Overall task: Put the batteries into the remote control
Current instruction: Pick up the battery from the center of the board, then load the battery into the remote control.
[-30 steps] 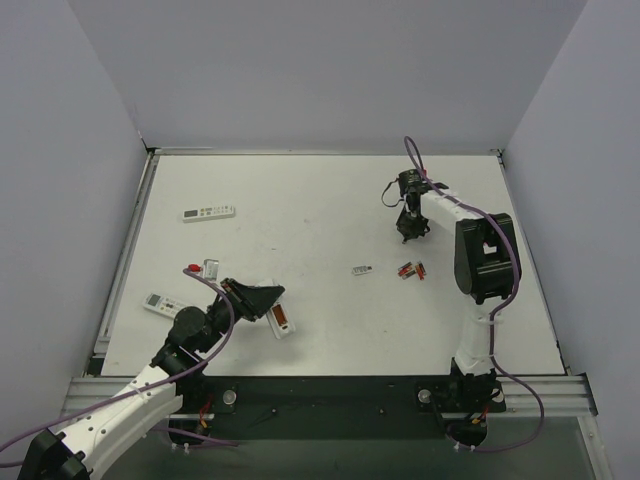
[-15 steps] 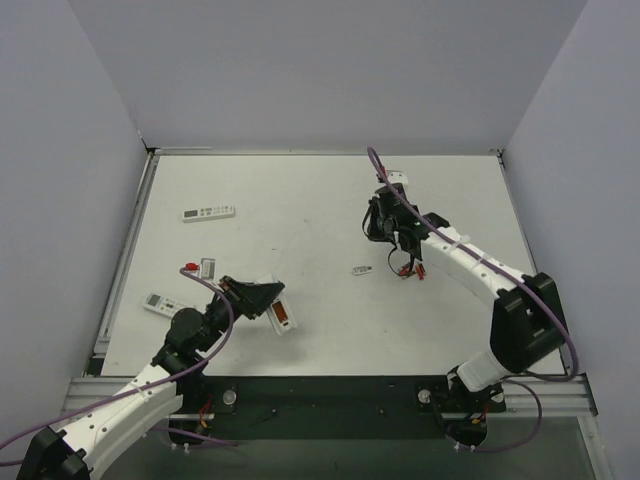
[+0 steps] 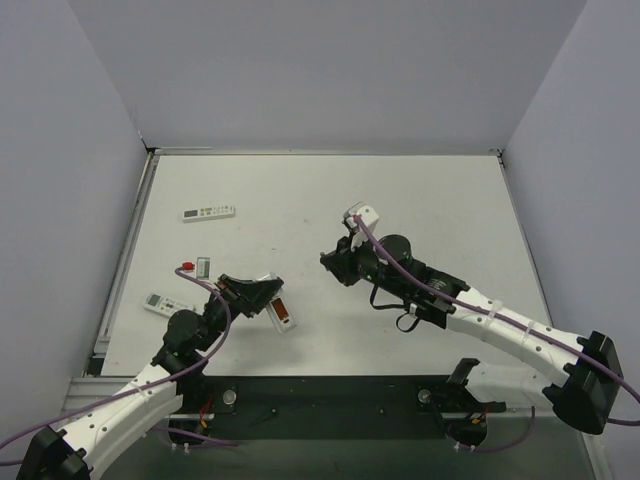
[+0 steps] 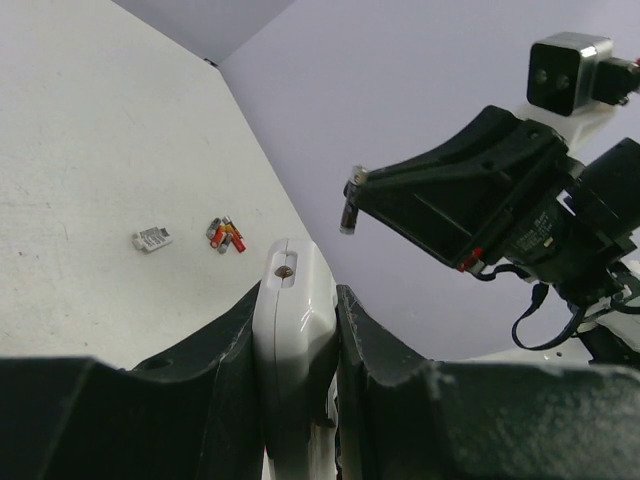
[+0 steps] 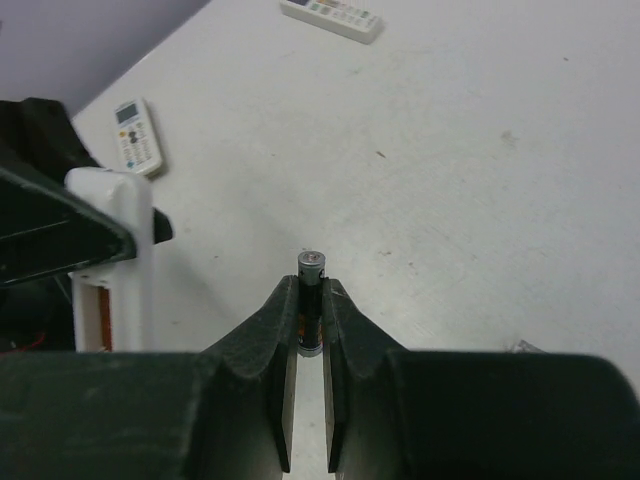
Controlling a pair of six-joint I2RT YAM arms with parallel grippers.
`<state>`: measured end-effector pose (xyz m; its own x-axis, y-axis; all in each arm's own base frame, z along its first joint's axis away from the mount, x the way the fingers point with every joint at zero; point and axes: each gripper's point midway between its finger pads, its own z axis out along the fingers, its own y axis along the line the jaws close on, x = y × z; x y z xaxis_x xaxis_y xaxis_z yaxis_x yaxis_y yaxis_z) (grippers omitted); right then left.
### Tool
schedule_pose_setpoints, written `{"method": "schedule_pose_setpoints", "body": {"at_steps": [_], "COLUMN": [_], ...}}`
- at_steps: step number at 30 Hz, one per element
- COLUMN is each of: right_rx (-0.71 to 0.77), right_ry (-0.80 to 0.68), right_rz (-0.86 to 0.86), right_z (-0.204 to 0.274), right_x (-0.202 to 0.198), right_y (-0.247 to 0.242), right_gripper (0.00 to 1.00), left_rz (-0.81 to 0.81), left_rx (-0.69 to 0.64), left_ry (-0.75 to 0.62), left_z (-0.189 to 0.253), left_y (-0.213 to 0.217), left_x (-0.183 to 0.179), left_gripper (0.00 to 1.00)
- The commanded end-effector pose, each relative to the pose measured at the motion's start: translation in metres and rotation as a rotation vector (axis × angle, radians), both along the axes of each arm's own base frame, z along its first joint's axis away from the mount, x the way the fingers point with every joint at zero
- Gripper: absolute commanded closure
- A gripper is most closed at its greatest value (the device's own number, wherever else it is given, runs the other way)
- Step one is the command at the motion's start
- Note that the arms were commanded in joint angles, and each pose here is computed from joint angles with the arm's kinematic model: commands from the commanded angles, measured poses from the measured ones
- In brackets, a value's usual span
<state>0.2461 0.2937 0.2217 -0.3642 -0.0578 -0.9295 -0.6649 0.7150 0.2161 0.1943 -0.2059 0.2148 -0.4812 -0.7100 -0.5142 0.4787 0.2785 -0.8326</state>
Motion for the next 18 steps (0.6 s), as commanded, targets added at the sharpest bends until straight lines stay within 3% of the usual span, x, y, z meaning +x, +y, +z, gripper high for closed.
{"method": "schedule_pose_setpoints", "body": {"at_steps": [1,9,18], "right_rx": [0.124,0.189,0.158], "right_ry": [-0.145,-0.197,-0.219], "right_rz": [0.163,0.347,0.402], "right_z": [0.042,0.051,0.037], "right_x": [-0.029,-0.084,-0.105], "right_y": [0.029,0.060,0.088], "right_gripper": [1.00,1.00,1.00], "left_rz": [0.000,0.021,0.054], "left_rx": [-0.066,-0.078,-0.078], "left_ry": [-0.028,0.027,0.072], "left_z": [0.010,0.004,-0.003], "left_y": [0.003,0.004,0.007], "left_x": [-0.002,0.003,0.009], "left_gripper": [1.00,1.00,1.00]}}
